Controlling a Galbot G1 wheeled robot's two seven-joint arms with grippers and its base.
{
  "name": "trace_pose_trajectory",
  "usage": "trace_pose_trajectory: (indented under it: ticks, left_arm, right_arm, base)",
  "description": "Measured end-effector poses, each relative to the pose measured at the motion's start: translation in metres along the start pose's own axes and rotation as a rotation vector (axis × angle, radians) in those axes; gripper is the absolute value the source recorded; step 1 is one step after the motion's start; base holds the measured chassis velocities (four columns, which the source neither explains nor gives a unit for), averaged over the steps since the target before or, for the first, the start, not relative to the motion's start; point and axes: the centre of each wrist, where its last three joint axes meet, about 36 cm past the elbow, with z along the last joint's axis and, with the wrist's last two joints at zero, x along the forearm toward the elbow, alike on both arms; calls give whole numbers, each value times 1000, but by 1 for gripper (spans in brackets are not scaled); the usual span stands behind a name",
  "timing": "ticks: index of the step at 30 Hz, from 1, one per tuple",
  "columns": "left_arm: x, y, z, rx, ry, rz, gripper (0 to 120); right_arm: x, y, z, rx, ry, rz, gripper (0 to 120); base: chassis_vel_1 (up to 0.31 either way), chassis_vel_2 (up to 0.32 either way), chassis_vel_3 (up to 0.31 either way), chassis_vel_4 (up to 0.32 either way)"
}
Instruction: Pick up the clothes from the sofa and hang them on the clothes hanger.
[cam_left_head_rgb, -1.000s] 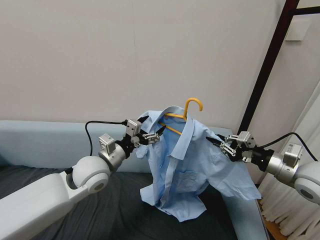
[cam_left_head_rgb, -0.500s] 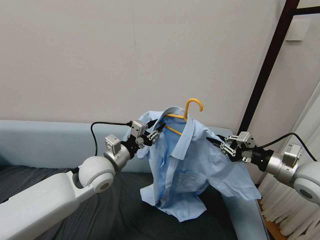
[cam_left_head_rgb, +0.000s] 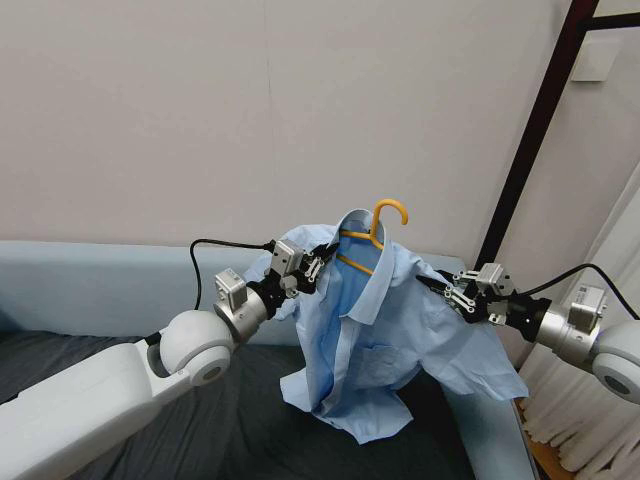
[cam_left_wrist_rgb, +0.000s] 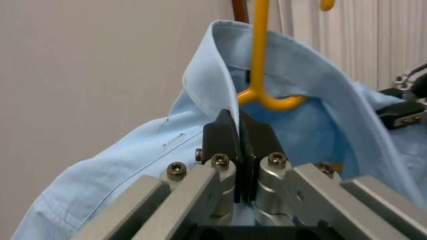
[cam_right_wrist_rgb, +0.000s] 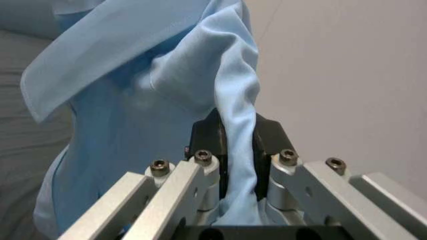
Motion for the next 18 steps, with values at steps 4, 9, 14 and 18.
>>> trace_pose_trajectory:
  ticks: [4, 9, 14, 18]
  left_arm:
    - [3, -1, 1, -15, 8, 14, 0]
    - [17, -3, 11, -32, 48, 20, 0]
    - [21, -5, 12, -44, 53, 27, 1]
    - [20, -3, 8, -70, 41, 26, 19]
  right_arm:
    - [0, -1, 0, 1, 4, 3, 8]
    - [1, -10, 0, 6, 10, 20, 8]
    - [2, -12, -1, 9, 9, 20, 8]
    - [0, -9, -4, 11, 1, 10, 8]
  base:
    - [0, 0, 0, 0]
    - [0, 0, 0, 0]
    - [0, 0, 0, 0]
    - [0, 0, 0, 0]
